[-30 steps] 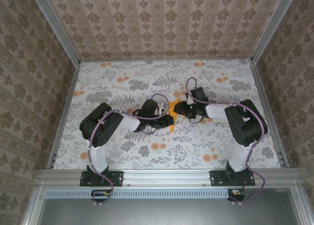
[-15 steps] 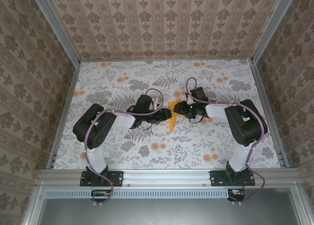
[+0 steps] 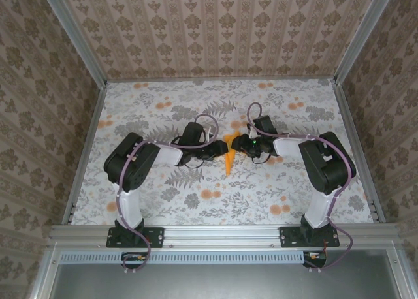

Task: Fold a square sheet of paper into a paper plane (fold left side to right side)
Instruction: Fold the wing for the fifth time at the center of the table.

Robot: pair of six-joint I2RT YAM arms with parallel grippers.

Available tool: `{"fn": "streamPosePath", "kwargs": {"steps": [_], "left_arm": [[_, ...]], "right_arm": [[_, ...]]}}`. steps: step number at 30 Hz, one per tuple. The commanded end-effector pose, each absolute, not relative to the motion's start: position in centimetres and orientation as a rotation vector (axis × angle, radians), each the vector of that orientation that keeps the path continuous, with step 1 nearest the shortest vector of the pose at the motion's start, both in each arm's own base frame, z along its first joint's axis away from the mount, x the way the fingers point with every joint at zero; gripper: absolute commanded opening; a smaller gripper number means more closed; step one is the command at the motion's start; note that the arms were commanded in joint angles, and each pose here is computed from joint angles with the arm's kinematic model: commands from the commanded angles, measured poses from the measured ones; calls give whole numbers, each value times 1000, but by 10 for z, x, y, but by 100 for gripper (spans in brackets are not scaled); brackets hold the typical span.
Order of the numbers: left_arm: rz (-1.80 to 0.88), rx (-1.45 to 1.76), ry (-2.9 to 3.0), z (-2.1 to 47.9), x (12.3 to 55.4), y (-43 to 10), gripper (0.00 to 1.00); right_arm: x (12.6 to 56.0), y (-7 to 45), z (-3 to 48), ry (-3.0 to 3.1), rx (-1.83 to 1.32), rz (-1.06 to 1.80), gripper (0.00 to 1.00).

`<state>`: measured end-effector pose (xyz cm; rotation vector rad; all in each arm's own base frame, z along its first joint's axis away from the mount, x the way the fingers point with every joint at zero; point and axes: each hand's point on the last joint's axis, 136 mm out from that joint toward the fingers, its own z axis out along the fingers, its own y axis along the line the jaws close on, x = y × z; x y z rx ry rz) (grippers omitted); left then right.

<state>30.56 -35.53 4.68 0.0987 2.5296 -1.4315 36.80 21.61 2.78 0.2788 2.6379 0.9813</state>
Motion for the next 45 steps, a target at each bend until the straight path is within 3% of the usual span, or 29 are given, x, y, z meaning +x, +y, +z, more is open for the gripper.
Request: {"fn": "streamPosePath", "kwargs": {"steps": [1,6,8,15,20,45], "left_arm": [[-1457,111,2509,51,315,-361,31],[-1439,118,2510,45,320,-359,4],[-1431,128,2507,44,321,-357,0],[-1425,227,2521,43,319,-358,0],[-1425,227,2523,42,319,-357,0],[-1424,226,2526,42,320,-357,0]], "right_arm": [[358,212,1,2728,305,898,46],[359,215,7,2714,289,921,47],[363,215,17,2689,273,936,48],[384,213,65,2573,250,994,59],[398,210,66,2552,321,989,65],[417,213,39,2628,382,931,66]]}}
